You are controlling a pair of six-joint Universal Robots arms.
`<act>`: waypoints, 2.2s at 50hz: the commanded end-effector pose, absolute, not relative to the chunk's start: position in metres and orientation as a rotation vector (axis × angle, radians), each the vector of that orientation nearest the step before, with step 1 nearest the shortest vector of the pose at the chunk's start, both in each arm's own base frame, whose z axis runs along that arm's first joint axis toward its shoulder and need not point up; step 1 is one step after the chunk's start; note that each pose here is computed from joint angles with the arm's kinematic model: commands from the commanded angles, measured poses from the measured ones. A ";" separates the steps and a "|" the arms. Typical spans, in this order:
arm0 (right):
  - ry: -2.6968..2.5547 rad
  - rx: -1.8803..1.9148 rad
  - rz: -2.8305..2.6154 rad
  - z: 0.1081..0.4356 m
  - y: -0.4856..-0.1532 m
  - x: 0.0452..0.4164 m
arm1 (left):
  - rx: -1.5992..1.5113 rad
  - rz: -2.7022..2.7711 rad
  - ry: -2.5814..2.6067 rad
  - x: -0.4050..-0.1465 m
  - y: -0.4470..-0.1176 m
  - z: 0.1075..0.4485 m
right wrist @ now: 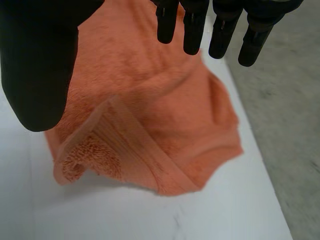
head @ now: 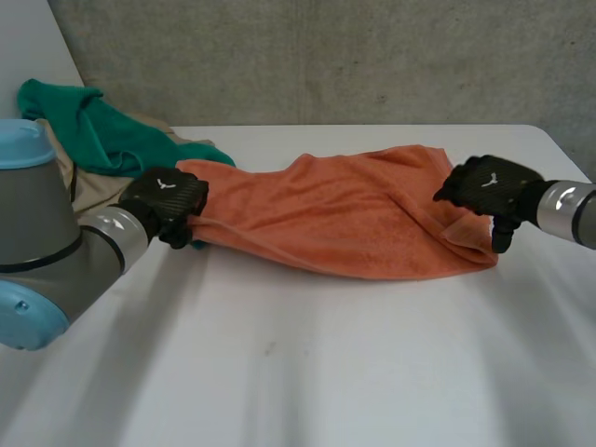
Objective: Fold the laundry.
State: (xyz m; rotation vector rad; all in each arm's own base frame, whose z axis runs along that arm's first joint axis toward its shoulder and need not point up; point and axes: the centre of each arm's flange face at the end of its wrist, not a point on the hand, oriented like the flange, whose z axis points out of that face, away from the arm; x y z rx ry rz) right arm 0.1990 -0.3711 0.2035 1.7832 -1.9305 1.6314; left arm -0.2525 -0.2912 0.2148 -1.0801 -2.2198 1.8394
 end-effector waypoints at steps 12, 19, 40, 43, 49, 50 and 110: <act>-1.705 2.078 1.325 0.152 -0.396 0.203 | -1.030 1.865 -2.222 -0.243 -0.300 0.220; -1.616 2.041 1.358 0.151 -0.407 0.201 | -1.016 1.868 -2.237 -0.239 -0.303 0.220; -1.555 1.901 1.403 0.142 -0.425 0.193 | -0.990 1.868 -2.257 -0.233 -0.305 0.221; -1.584 1.829 1.397 0.149 -0.429 0.187 | -0.979 1.861 -2.272 -0.230 -0.305 0.220; -1.777 1.656 1.301 0.181 -0.413 0.152 | -0.960 1.810 -2.305 -0.221 -0.291 0.223; -1.804 1.627 1.277 0.186 -0.410 0.145 | -0.965 1.805 -2.307 -0.220 -0.288 0.224; -1.863 0.912 1.982 0.209 -0.449 0.160 | -0.786 2.254 -1.986 -0.260 -0.387 0.221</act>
